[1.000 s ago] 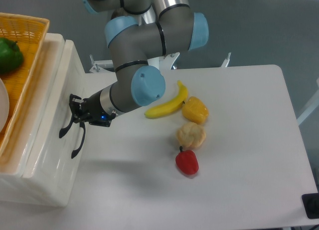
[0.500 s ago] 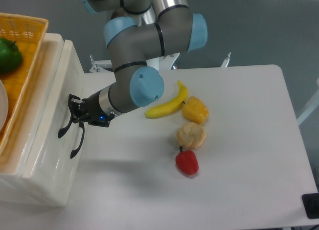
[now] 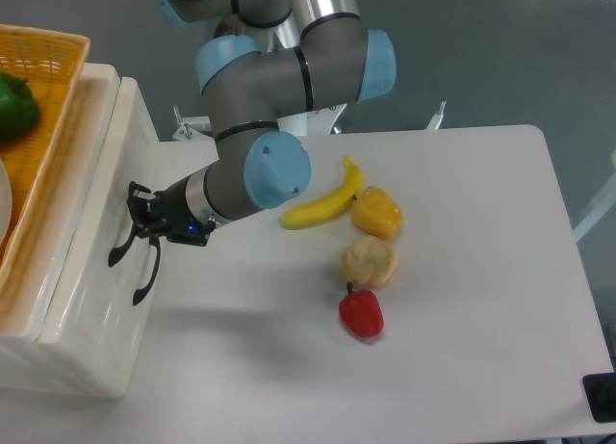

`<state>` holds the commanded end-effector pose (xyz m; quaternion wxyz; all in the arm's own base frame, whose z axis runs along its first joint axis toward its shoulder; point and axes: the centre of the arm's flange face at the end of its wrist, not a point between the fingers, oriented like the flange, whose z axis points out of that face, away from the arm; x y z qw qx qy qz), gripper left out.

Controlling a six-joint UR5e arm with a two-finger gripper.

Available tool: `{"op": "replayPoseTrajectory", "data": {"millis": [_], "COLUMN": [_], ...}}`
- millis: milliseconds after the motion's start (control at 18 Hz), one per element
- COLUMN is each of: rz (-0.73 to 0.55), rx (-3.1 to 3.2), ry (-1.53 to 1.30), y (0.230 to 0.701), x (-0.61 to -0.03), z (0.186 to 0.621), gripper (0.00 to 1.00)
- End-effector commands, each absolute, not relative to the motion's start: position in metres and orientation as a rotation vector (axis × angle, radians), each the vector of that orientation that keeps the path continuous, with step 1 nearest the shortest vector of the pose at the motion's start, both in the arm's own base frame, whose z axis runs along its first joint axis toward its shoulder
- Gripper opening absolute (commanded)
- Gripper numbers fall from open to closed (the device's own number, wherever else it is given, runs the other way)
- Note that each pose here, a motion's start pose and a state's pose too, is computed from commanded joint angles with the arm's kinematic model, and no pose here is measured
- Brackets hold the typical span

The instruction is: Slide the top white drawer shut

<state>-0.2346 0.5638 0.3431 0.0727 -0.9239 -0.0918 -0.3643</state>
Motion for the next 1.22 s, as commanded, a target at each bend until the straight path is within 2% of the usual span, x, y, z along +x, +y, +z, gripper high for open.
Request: {"op": "replayPoseTrajectory", "data": {"millis": [56, 111, 222, 500, 889, 1222], "rz": [-1.089, -1.081, -1.06, -0.97, -0.684, -0.472], "rx": [-2.776, -2.775, -2.773, -2.712, -2.569, -2.481], "ry": [-0.272, -0.276, -0.303, -0.419, -0.548, -0.592], "y": [0.563, 0.561, 0.554, 0.526, 0.467, 0.418], "x": [-0.236, -0.24, -0.257, -0.323, -0.433, -0.498], "z": [0.344, 0.344, 0.344, 0.356, 0.373, 0.384], "gripper": [0.48, 0.62, 1.0, 1.0, 1.0, 1.0]}}
